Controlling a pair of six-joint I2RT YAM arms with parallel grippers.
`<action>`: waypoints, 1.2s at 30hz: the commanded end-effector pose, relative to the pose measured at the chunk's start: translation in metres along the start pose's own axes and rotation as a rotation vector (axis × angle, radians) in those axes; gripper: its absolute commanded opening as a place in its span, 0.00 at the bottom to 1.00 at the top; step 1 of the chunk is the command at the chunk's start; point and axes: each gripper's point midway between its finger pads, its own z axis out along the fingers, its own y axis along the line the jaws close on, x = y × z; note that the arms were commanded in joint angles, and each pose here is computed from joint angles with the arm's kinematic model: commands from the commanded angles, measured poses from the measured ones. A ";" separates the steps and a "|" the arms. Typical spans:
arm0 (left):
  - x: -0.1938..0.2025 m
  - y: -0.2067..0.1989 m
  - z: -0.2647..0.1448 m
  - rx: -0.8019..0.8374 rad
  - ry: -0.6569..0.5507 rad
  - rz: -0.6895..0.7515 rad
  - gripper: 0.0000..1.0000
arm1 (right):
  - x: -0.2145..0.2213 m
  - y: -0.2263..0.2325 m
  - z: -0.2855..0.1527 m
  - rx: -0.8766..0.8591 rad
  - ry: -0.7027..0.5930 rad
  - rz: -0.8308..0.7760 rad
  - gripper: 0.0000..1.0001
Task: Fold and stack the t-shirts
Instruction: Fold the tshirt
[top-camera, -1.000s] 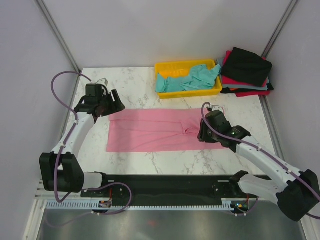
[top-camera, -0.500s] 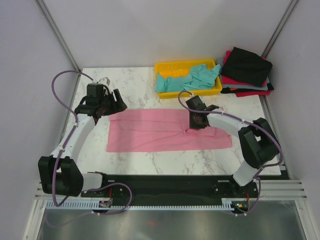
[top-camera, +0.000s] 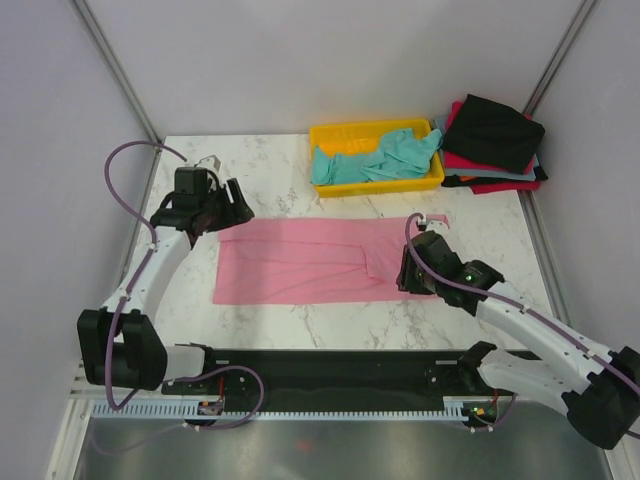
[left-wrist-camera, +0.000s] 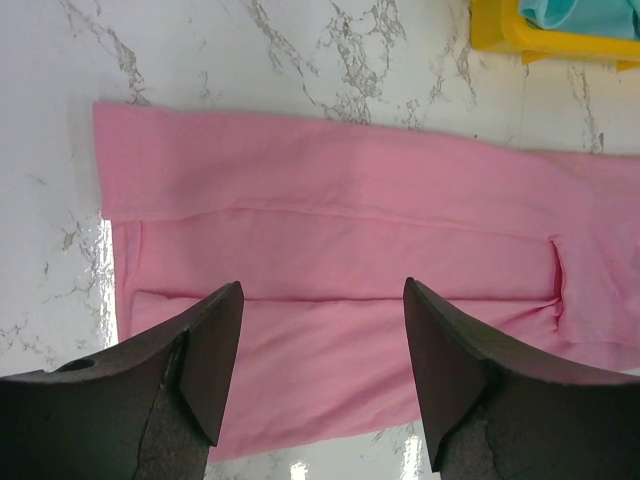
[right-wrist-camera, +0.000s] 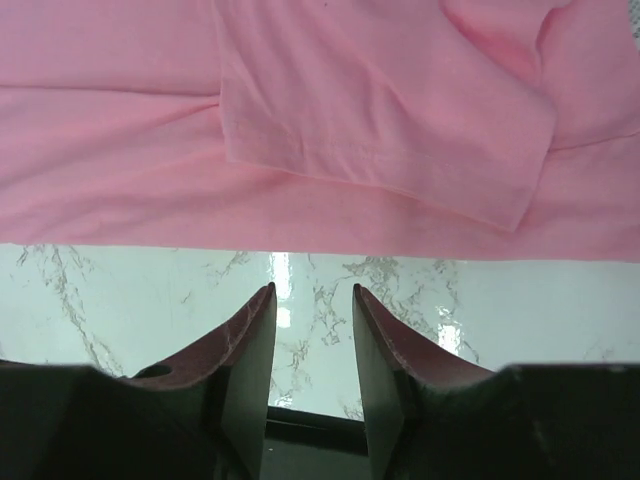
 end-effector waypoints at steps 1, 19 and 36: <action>-0.007 -0.007 0.005 0.015 0.001 0.019 0.73 | -0.023 -0.006 -0.004 0.079 -0.051 -0.006 0.45; 0.131 0.022 0.098 -0.269 0.612 0.059 0.72 | -0.057 -0.008 0.176 0.147 0.238 -0.046 0.52; 0.268 -0.070 -0.031 -0.031 0.751 -0.016 0.72 | -0.059 0.147 0.244 -0.212 0.314 -0.275 0.56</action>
